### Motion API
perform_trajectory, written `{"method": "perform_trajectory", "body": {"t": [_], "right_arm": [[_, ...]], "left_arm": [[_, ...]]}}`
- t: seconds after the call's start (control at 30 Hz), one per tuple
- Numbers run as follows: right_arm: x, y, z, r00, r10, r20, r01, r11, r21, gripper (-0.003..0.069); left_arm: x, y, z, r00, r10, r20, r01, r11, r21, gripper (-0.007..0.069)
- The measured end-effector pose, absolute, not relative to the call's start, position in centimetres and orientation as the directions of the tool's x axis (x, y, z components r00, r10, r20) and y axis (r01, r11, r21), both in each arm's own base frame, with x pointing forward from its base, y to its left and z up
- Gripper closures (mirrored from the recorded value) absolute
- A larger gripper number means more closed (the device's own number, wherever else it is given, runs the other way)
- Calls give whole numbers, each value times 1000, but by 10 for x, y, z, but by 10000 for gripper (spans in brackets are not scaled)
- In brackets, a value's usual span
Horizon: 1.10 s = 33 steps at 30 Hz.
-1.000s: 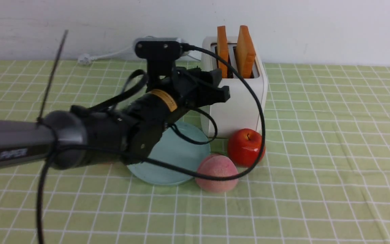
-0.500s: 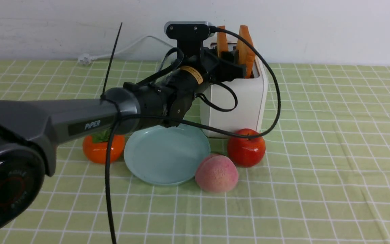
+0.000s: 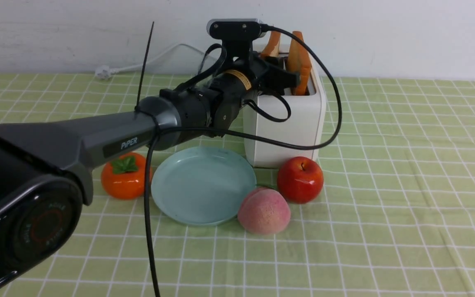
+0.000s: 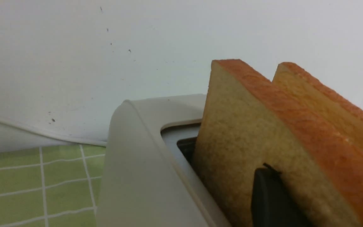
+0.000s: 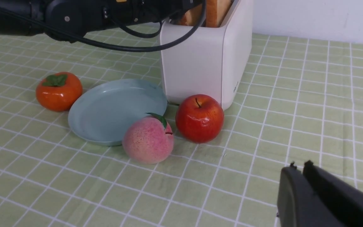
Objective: Take toasted bread from bread machine on green coffee tablecloth place on plate.
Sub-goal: 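Reach for a toast slice standing in the toaster with the left gripper, then place the slice of bread on the plate with the left gripper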
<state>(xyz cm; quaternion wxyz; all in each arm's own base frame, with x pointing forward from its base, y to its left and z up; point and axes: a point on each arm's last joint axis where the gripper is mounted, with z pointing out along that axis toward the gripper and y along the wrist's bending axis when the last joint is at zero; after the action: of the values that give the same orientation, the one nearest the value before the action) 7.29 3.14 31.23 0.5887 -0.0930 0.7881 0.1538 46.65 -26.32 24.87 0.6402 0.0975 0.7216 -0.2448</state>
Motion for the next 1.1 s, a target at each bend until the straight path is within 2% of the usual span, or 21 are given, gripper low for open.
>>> {"method": "perform_trajectory", "body": {"t": [0.07,0.2,0.4,0.43,0.47,0.57,0.63,0.73,0.77,0.87,1.0,1.1], "right_arm": [[73,31,312,-289,34,-957,-328,935,132,620],[73,31,312,-289,34,-957,-328,935,132,617],[73,31,312,-287,31,-957,-327,936,128,617],[73,31,313,-284,32,-958,-325,937,128,617],[73,31,313,-284,32,-958,-325,937,128,617],[73,31,313,-282,33,-959,-324,937,128,617],[73,31,313,-282,33,-959,-324,937,128,617],[73,31,313,-282,33,-959,-324,937,128,620],[73,31,313,-282,33,-959,-324,937,128,620],[73,31,313,-282,33,-959,-324,937,128,629],[73,31,313,-282,33,-959,-324,937,128,631],[73,31,313,-284,33,-958,-325,937,129,631]], "left_arm": [[467,-263,249,-162,-174,-971,454,861,-229,524],[465,-262,253,-162,-175,-971,454,861,-230,523],[454,-256,295,-110,-180,-977,468,858,-211,523],[447,-251,319,-61,-184,-981,476,859,-190,523],[445,-250,322,-54,-184,-981,477,859,-187,523],[428,-240,365,12,-182,-983,487,860,-153,523],[415,-233,390,8,-173,-985,490,859,-147,523],[392,-221,413,-108,-104,-989,484,863,-143,523],[390,-220,412,-135,-88,-987,482,864,-143,523],[367,-207,416,-325,21,-945,465,874,-141,523],[351,-180,400,-546,60,-836,399,896,-196,523],[350,-150,371,-697,35,-716,325,905,-272,523]]}}
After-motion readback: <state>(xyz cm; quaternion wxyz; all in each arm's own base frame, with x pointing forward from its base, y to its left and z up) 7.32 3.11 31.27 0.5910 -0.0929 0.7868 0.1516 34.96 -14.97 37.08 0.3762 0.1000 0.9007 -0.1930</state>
